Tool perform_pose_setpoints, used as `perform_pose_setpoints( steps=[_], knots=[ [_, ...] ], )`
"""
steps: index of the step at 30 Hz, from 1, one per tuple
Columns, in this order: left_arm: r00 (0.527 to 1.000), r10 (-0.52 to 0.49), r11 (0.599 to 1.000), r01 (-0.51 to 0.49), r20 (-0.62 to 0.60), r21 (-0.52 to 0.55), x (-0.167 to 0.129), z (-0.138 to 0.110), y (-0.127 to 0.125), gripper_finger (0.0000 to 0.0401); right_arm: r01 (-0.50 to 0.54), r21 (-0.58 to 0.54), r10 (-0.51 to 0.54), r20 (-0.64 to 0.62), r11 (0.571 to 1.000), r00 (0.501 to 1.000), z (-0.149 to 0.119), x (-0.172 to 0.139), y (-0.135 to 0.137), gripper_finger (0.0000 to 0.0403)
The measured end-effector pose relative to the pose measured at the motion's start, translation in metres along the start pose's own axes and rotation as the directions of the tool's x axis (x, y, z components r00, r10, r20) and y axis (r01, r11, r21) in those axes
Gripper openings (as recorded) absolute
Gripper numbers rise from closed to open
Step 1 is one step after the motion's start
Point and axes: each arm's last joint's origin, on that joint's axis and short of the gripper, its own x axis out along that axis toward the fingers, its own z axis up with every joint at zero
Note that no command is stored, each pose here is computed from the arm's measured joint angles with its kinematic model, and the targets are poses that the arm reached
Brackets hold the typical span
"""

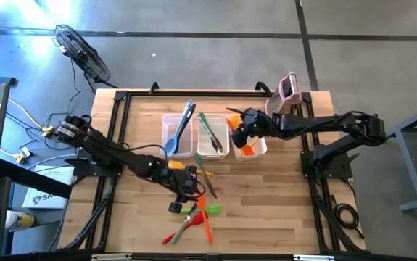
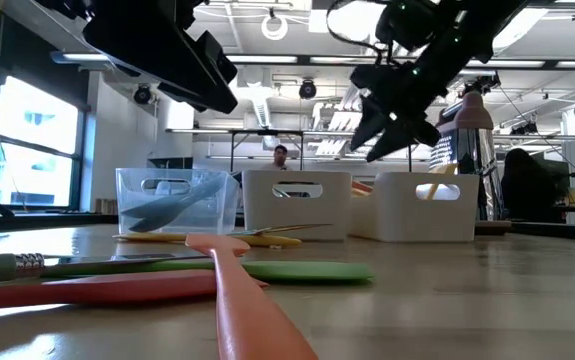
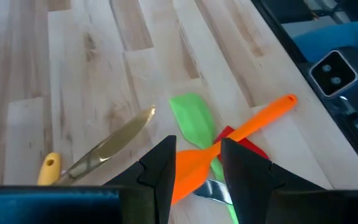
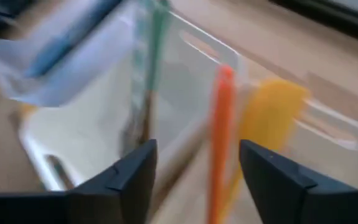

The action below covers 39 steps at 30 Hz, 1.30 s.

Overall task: Pick & Place Kitchen Items
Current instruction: Put the green knife into the left white bin

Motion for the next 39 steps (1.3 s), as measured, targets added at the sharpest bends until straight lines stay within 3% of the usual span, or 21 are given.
perform_pose_setpoints(
  steps=[4, 9, 16, 21, 24, 29, 39],
  knots=[
    [1.000, 0.014, 1.000, -0.014, 0.000, -0.011, 0.000, 0.000, 0.001, 0.0125, -0.107, -0.019, 0.108, 0.086, 0.994, 0.990, 0.007, -0.008, 0.013, 0.0254],
    [0.999, -0.011, 0.998, 0.008, -0.045, -0.058, 0.000, -0.004, 0.000, 0.0125, -0.248, -0.079, 0.260, 0.241, 0.966, 0.935, 0.020, -0.037, 0.029, 0.0265],
    [0.969, -0.088, 0.972, 0.032, -0.232, -0.232, -0.003, -0.022, -0.001, 0.0125, -0.521, -0.178, 0.550, 0.308, 0.835, 0.776, 0.024, -0.085, 0.053, 0.0262],
    [0.899, -0.188, 0.906, 0.003, -0.396, -0.424, -0.008, -0.038, -0.003, 0.0125, -0.635, -0.257, 0.685, 0.258, 0.729, 0.682, 0.016, -0.105, 0.069, 0.0262],
    [0.851, -0.229, 0.862, -0.048, -0.472, -0.504, -0.012, -0.045, -0.006, 0.0125, -0.677, -0.277, 0.729, 0.179, 0.682, 0.661, 0.008, -0.110, 0.082, 0.0262],
    [0.795, -0.233, 0.839, -0.127, -0.560, -0.530, -0.017, -0.054, -0.013, 0.0125, -0.671, -0.309, 0.725, 0.105, 0.675, 0.681, 0.000, -0.114, 0.106, 0.0262],
    [0.747, -0.251, 0.806, -0.190, -0.616, -0.560, -0.022, -0.062, -0.038, 0.0125, -0.491, -0.286, 0.497, -0.057, 0.823, 0.866, -0.004, -0.090, 0.146, 0.0261]
  ],
)
